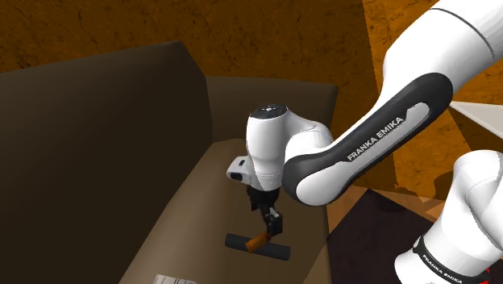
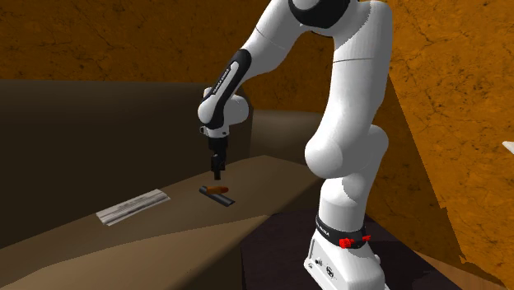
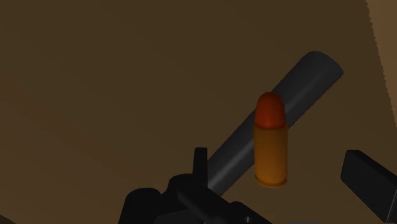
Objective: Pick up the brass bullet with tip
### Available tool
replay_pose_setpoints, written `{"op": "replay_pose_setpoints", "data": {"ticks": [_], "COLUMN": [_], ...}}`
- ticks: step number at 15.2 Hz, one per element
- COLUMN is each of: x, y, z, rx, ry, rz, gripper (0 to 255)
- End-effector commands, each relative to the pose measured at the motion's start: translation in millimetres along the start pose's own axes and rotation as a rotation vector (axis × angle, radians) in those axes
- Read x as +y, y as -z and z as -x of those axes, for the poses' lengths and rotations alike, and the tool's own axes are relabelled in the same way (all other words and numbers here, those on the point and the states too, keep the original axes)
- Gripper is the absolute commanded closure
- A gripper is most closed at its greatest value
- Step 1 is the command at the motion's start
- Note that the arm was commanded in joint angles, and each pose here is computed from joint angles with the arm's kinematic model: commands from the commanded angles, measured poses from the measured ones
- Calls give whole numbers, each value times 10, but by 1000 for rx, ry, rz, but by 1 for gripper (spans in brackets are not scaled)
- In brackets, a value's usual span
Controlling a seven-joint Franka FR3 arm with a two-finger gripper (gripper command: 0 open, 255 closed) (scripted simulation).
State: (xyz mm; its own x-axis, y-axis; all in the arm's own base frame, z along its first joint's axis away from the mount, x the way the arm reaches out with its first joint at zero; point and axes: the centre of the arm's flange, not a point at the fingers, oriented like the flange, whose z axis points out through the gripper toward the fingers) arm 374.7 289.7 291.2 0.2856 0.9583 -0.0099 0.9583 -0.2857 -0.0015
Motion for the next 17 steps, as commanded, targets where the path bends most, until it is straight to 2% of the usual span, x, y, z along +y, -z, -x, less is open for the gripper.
{"op": "replay_pose_setpoints", "data": {"ticks": [1, 9, 11, 12, 17], "x": [-136, -161, -161, -160, -164], "y": [-195, -629, -629, -633, -630], "z": [-144, -168, -168, -167, -171], "rx": [-1, -1, -1, -1, -1], "ry": [86, 101, 101, 101, 101], "rz": [-3, -3, -3, -3, -3], "gripper": [0, 0, 0, 255, 255]}}
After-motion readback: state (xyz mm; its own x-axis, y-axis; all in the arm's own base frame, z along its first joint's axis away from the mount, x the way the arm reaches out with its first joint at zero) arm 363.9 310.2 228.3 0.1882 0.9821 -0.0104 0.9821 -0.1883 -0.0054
